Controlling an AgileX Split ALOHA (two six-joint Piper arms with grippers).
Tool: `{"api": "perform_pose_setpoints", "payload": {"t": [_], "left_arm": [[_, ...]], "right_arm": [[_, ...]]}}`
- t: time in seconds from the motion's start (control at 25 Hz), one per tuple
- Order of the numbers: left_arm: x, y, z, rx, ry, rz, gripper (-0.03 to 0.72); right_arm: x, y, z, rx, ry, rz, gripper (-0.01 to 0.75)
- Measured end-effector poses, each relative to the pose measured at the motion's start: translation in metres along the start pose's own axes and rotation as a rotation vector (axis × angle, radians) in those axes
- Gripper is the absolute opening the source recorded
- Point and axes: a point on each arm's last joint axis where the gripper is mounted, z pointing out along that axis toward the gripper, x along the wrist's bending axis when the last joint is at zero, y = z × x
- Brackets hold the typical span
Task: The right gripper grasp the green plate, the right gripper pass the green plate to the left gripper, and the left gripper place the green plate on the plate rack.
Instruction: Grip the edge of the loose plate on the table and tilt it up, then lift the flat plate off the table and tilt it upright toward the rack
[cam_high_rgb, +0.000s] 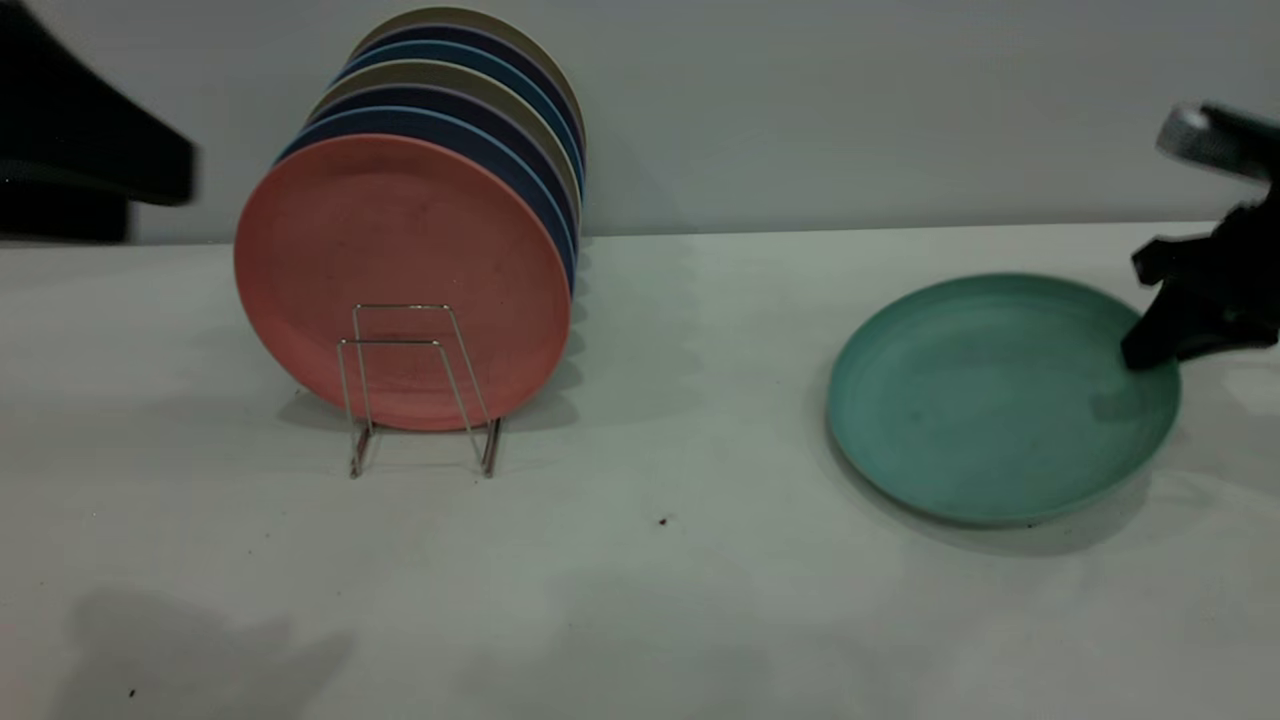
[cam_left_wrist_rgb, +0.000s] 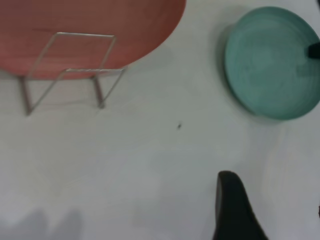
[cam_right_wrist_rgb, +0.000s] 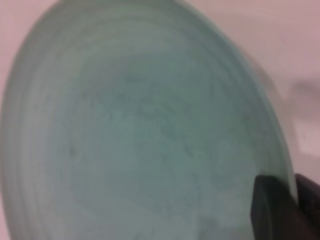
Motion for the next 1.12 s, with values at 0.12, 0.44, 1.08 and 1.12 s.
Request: {"api": "perform_pose_setpoints", "payload": {"t": [0.12, 0.44, 1.08, 1.12], "left_arm": [[0.006, 0.002, 0.026, 0.000, -0.039, -0.021, 0.429], [0.007, 0.003, 0.100, 0.087, -0.112, -0.016, 0.429], [0.021, -0.008, 0.146, 0.190, -0.150, -0.084, 0.398], [0.020, -0.007, 0.146, 0.184, -0.151, -0.083, 0.394]], "right_arm": [[0.018, 0.005, -0.006, 0.008, 0.042, -0.046, 0.014], [0.078, 0.001, 0.009, 0.085, 0.163, -0.161, 0.014], [0.140, 0.000, 0.012, 0.071, 0.470, -0.105, 0.015], [0.144, 0.000, 0.013, 0.074, 0.480, -0.108, 0.015]]}}
